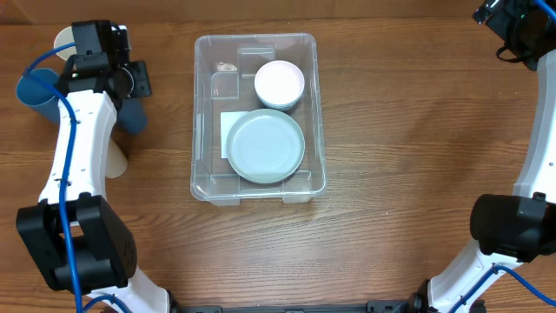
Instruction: Pack container
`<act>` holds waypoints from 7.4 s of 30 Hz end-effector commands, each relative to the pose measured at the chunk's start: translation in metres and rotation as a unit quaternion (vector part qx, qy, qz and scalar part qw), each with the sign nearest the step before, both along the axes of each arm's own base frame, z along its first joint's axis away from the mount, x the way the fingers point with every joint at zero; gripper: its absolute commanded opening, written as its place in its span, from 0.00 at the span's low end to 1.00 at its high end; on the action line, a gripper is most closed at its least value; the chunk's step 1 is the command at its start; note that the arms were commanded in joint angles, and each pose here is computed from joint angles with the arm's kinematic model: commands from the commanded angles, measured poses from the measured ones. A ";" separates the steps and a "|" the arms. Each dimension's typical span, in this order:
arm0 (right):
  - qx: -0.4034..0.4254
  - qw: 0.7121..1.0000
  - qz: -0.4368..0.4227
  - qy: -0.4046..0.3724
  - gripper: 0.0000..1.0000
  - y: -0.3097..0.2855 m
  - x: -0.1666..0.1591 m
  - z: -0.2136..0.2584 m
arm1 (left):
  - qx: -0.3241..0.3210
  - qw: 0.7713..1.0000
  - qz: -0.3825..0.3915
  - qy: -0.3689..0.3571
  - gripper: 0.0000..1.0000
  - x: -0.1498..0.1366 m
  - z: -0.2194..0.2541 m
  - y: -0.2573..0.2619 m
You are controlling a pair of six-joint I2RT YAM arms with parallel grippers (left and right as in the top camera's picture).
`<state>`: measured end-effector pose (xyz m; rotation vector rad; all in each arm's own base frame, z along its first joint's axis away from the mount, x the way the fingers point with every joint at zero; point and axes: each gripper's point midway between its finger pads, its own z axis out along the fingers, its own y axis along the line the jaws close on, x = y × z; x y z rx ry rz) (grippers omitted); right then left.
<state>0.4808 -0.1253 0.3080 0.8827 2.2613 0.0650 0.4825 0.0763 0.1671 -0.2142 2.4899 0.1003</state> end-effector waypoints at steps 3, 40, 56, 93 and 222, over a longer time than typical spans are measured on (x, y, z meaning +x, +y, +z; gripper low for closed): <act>-0.003 1.000 -0.004 -0.005 1.00 -0.001 0.001 0.003 | -0.006 1.000 -0.014 0.003 0.40 0.003 -0.001 -0.008; -0.003 1.000 -0.004 -0.005 1.00 -0.001 0.001 0.003 | 0.037 0.960 -0.214 -0.176 0.04 -0.020 0.168 -0.228; -0.003 1.000 -0.004 -0.005 1.00 -0.001 0.001 0.003 | -0.014 0.994 -0.109 -0.024 0.04 0.051 -0.006 -0.192; -0.002 1.000 -0.004 -0.005 1.00 -0.001 0.001 0.003 | 0.025 0.974 0.224 0.010 0.95 -0.076 0.087 0.125; -0.003 1.000 -0.004 -0.005 1.00 -0.001 0.001 0.003 | -0.001 0.979 -0.202 0.004 0.04 -0.091 0.143 -0.225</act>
